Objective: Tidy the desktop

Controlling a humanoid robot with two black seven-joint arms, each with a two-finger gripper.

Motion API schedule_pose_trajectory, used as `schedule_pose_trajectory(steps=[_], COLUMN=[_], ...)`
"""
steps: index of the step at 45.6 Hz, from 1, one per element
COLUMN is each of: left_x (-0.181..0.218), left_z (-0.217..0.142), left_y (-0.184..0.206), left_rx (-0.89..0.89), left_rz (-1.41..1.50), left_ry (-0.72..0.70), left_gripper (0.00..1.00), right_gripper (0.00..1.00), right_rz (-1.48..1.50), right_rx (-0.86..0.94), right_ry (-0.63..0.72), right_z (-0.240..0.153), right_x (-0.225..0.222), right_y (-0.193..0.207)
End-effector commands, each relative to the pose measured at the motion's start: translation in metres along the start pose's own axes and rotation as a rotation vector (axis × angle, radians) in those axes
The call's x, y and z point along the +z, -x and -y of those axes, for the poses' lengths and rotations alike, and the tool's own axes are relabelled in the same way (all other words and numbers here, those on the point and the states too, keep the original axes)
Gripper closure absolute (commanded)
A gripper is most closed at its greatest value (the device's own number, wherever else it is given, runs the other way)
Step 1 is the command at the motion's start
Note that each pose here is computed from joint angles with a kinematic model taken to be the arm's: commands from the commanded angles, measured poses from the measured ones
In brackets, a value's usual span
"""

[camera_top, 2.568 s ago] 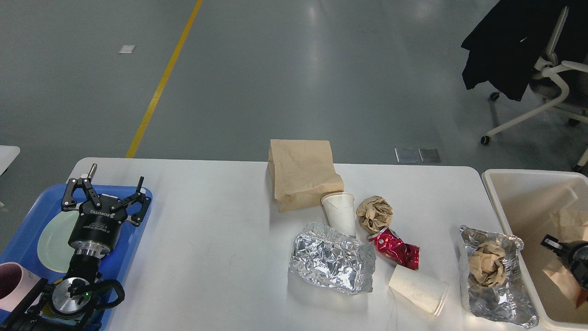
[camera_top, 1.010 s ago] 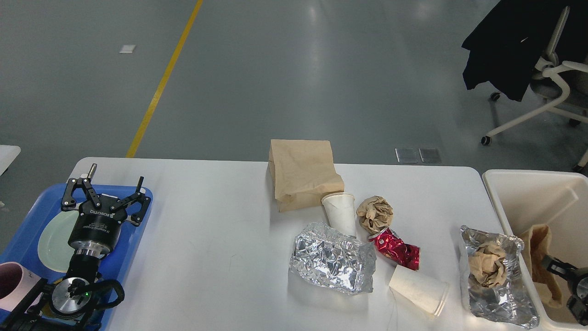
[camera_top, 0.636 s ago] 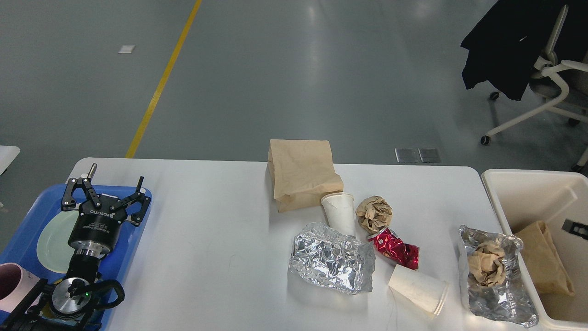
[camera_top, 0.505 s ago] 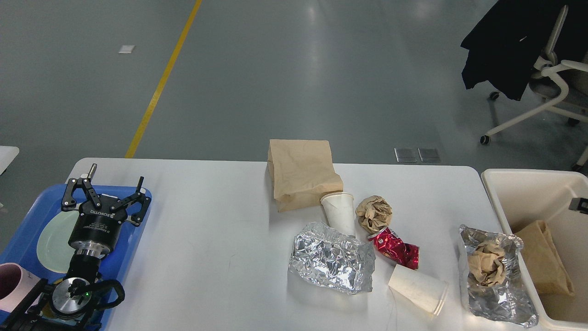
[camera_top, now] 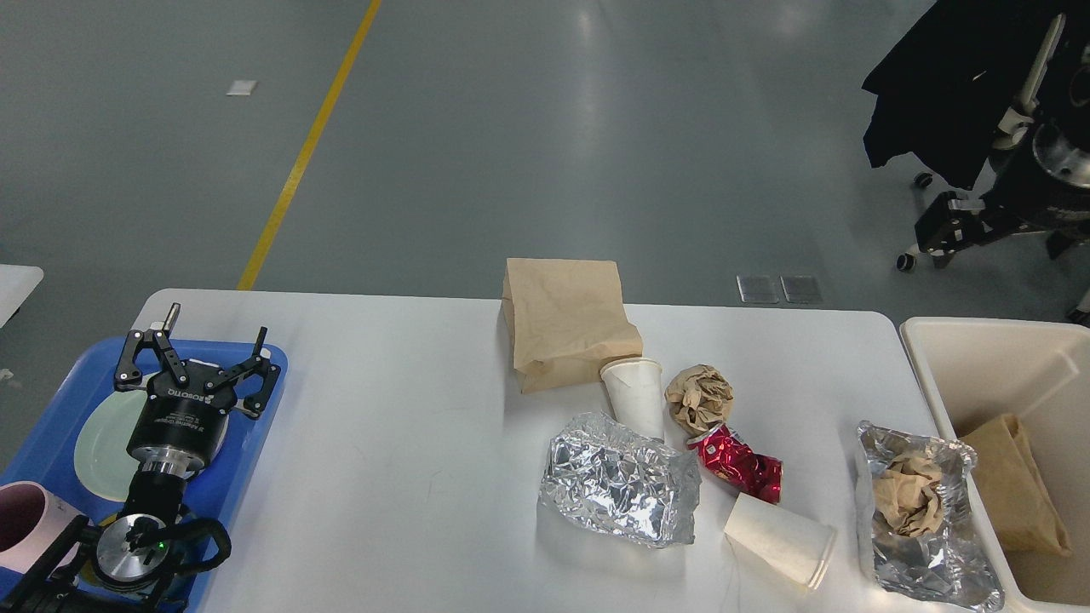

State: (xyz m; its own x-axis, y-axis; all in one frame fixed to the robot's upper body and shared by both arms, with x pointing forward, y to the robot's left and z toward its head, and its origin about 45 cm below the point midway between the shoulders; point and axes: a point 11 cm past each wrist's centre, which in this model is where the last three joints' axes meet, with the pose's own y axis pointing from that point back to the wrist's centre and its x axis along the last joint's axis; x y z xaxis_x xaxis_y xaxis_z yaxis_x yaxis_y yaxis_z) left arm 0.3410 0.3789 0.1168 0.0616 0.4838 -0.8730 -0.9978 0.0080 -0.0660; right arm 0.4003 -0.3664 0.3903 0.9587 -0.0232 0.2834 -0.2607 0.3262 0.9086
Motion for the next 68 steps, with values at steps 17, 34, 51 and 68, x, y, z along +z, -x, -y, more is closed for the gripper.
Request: schedule_pose_trajectory(steps=[17, 34, 51, 68], left_x=[0.001, 0.000, 0.000, 0.000], left_z=[0.000, 0.000, 0.000, 0.000], left_y=[-0.001, -0.001, 0.000, 0.000], left_rx=[0.002, 0.002, 0.000, 0.001], left_rz=[0.001, 0.001, 0.000, -0.001], left_ry=[0.002, 0.001, 0.001, 0.002], left_gripper=[0.03, 0.03, 0.03, 0.03], right_gripper=[0.00, 0.00, 0.00, 0.00], right_rz=[-0.153, -0.158, -0.107, 0.469], right_rx=[0.027, 0.106, 0.151, -0.030], right_ry=[-0.171, -0.262, -0.498, -0.700], right_z=[-0.100, -0.084, 0.003, 0.111], right_x=[-0.103, -0.137, -0.266, -0.335], right_y=[0.064, 0.033, -0.020, 0.024])
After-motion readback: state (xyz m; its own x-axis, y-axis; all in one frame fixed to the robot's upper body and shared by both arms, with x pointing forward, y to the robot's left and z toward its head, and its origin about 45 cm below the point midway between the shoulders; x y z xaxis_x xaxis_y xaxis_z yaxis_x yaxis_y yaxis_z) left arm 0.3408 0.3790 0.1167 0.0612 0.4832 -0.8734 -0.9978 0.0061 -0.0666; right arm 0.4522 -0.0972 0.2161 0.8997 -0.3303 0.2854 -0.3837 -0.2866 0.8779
